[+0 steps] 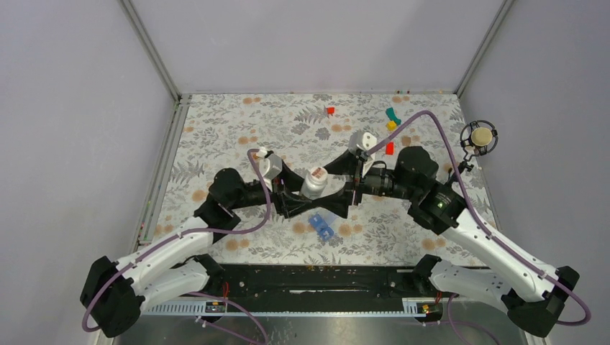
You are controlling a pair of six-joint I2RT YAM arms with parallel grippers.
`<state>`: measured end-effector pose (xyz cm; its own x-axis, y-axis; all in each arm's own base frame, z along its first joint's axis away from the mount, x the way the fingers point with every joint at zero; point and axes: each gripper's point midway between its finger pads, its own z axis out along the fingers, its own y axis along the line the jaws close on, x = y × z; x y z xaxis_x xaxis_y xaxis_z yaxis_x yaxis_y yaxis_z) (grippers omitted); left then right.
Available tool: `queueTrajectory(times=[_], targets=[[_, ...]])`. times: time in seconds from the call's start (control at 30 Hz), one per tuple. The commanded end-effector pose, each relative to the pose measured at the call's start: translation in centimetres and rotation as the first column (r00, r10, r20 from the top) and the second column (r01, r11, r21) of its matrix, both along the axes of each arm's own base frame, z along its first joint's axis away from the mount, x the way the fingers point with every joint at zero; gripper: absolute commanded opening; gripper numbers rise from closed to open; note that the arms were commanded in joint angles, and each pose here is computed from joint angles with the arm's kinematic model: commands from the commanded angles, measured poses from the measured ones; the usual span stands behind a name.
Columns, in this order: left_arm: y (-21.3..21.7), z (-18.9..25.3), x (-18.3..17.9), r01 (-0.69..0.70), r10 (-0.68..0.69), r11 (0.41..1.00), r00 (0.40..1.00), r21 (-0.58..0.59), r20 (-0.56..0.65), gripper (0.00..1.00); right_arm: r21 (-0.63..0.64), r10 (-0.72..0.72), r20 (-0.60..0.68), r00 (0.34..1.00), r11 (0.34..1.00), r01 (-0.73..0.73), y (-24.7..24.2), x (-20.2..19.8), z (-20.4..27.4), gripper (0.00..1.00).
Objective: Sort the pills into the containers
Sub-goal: Open the lid of the pill bottle.
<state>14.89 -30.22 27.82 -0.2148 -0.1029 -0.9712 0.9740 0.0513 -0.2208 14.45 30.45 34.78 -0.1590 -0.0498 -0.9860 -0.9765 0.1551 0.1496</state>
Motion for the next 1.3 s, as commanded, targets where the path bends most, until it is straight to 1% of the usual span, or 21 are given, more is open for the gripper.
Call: queueTrajectory(times=[0.0,0.1,0.17,0.33,0.43,0.57,0.63,0.83,1.0,1.07,1.2,1.23,1.27], targets=[[1.6,3.0,4.9,-0.302,0.308,0.95,0.948,-0.073,0.077,0.0,0.119,-0.234,0.092,0.968,0.967,0.223,-1.6,3.4,1.8,0.94],[2.4,2.8,6.0,-0.388,0.393,0.919,0.915,-0.076,0.087,0.0,0.143,-0.292,0.095,0.952,0.95,0.277,-2.0,4.4,2.3,0.9],[2.9,2.6,6.7,-0.438,0.443,0.896,0.892,-0.071,0.093,0.0,0.159,-0.315,0.072,0.946,0.94,0.301,-1.8,5.0,3.0,0.89],[3.6,2.1,8.0,-0.548,0.55,0.835,0.826,-0.057,0.123,0.0,0.171,-0.384,-0.036,0.923,0.907,0.385,-0.5,7.6,4.4,0.96],[4.4,1.8,9.2,-0.629,0.629,0.776,0.766,-0.048,0.132,0.0,0.158,-0.406,-0.096,0.909,0.895,0.416,0.6,8.7,4.5,0.96],[4.9,1.3,10.1,-0.698,0.695,0.715,0.704,-0.037,0.147,0.0,0.13,-0.489,-0.108,0.865,0.856,0.5,1.4,10.1,4.4,0.96],[5.0,1.0,10.5,-0.717,0.713,0.696,0.685,-0.033,0.148,0.0,0.11,-0.535,-0.107,0.838,0.831,0.545,1.8,10.6,4.1,0.95],[4.8,0.8,10.6,-0.727,0.722,0.686,0.676,-0.028,0.148,0.0,0.033,-0.641,-0.105,0.76,0.762,0.647,3.5,12.1,2.6,0.87],[4.9,0.8,10.5,-0.728,0.725,0.684,0.674,-0.037,0.137,0.0,0.014,-0.656,-0.124,0.745,0.75,0.662,4.6,12.7,2.0,0.74],[5.0,0.9,10.5,-0.732,0.729,0.681,0.671,-0.042,0.133,0.0,0.001,-0.66,-0.132,0.74,0.746,0.666,5.0,12.9,1.8,0.71],[5.2,1.0,10.6,-0.738,0.737,0.673,0.664,-0.046,0.123,0.0,-0.012,-0.644,-0.152,0.75,0.76,0.65,5.7,12.6,1.4,0.67],[5.2,1.0,10.6,-0.741,0.74,0.67,0.661,-0.045,0.12,0.0,-0.026,-0.637,-0.158,0.754,0.767,0.642,5.7,12.3,1.1,0.68],[5.2,1.0,10.6,-0.743,0.742,0.668,0.66,-0.047,0.118,0.0,-0.048,-0.629,-0.165,0.76,0.775,0.631,5.8,12.1,0.7,0.72]])
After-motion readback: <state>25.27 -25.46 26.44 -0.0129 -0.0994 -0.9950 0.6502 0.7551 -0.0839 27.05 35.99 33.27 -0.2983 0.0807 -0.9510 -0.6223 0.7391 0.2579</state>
